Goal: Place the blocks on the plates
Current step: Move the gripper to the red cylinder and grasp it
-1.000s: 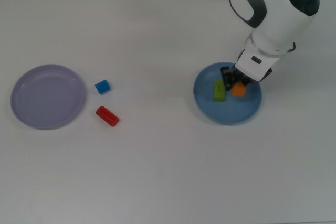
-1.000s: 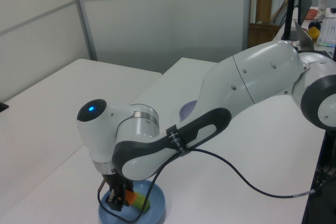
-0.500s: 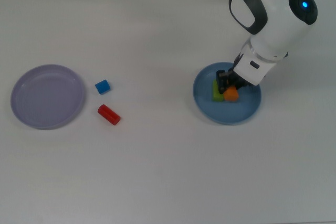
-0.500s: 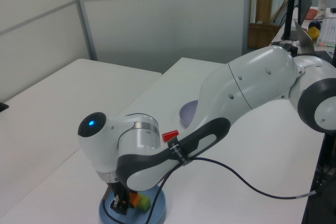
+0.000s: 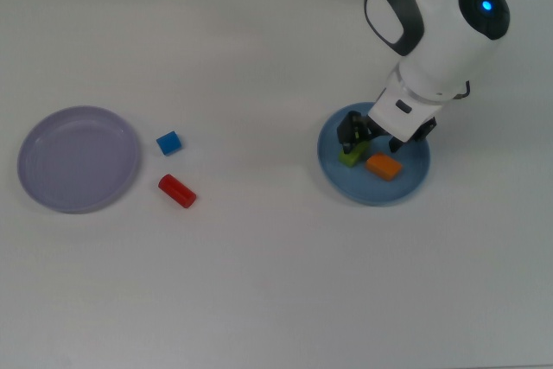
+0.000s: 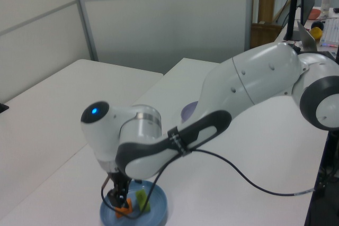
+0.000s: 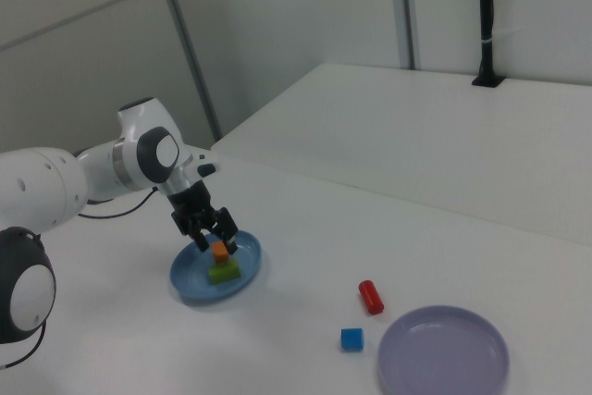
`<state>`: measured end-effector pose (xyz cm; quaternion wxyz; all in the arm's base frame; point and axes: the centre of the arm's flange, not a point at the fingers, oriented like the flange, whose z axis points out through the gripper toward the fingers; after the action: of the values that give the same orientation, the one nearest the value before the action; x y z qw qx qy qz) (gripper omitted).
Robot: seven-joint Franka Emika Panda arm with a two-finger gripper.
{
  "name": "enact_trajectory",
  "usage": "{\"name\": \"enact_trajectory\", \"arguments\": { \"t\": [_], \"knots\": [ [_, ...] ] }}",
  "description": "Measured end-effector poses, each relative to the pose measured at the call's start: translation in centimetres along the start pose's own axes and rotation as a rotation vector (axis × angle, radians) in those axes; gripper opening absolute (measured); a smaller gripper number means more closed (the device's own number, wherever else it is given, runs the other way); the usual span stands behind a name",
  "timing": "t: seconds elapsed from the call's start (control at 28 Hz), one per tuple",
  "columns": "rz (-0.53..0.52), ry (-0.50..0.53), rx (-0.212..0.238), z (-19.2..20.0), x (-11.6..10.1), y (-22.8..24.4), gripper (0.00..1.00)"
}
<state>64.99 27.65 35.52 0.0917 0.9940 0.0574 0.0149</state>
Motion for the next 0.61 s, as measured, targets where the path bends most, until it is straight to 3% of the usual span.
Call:
{"name": "enact_trajectory", "arguments": {
  "t": [0.11, 0.32, 0.61],
  "knots": [
    [0.032, 0.007, 0.022, -1.6, 0.4, 2.2, 1.00],
    [0.113, -0.037, 0.007, -3.1, 0.5, 8.0, 1.00],
    [0.244, -0.081, -0.002, -0.9, 1.4, 18.5, 1.00]
  ]
}}
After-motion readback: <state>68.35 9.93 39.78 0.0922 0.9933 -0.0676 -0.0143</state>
